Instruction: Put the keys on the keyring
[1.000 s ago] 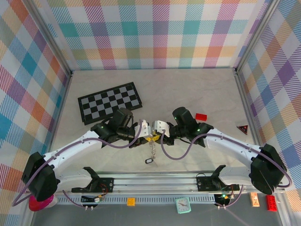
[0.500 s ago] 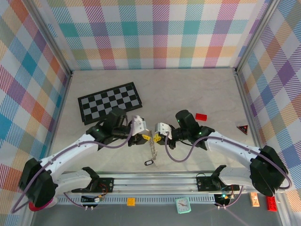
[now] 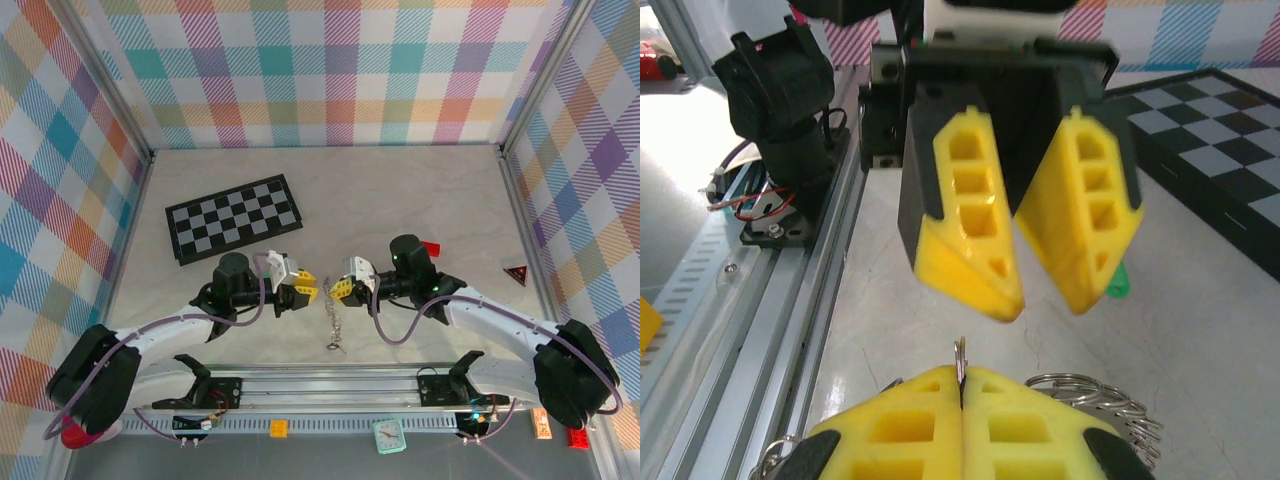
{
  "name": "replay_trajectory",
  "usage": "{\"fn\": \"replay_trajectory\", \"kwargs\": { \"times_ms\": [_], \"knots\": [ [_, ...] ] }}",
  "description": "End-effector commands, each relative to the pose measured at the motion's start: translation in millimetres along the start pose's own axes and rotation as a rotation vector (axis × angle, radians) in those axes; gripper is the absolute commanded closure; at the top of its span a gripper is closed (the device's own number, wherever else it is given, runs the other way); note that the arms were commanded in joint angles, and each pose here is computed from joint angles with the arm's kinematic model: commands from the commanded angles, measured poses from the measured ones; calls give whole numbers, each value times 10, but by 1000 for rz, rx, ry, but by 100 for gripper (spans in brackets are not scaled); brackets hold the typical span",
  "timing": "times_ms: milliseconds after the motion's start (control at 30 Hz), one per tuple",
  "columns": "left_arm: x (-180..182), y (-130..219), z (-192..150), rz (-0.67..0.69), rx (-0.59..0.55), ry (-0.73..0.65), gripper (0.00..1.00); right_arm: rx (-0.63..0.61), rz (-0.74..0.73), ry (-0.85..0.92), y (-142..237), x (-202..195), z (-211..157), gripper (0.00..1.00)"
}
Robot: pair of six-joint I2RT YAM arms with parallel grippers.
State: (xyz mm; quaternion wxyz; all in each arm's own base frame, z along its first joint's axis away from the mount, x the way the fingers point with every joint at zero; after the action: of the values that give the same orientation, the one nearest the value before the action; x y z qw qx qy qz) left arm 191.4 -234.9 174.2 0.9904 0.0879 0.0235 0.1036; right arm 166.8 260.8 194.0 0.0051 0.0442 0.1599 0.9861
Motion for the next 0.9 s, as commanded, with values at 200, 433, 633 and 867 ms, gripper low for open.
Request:
{"fn": "replay_trajectory", "kwargs": {
  "times_ms": [200,433,633,867],
  "knots": [
    [-175,-45,251,-91,-143,-117,71,-105,28,30,58,40,256,100],
    [-247,-93,233,-142,-157,-102,71,-124,27,15,60,33,299,100],
    [-254,-107,264,-150,-169,-109,72,-127,27,6,60,29,308,100],
    [-239,-118,326,-143,-193,-113,75,-134,46,-11,39,31,319,100]
  ]
}}
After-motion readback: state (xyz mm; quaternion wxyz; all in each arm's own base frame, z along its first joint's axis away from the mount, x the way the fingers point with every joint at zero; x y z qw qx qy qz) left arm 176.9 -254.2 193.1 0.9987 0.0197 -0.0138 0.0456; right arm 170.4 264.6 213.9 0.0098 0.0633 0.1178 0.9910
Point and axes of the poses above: each hand's point on the last joint's axis, 136 mm out from that joint toward the fingers, its own y axis back along the fingers, its own x axis along the line the jaws close on, z = x × y, the point moved 4 cm from there along y, back along the fingers, and after that the axes turned 6 degrees about -y, right-handed, at the moved point
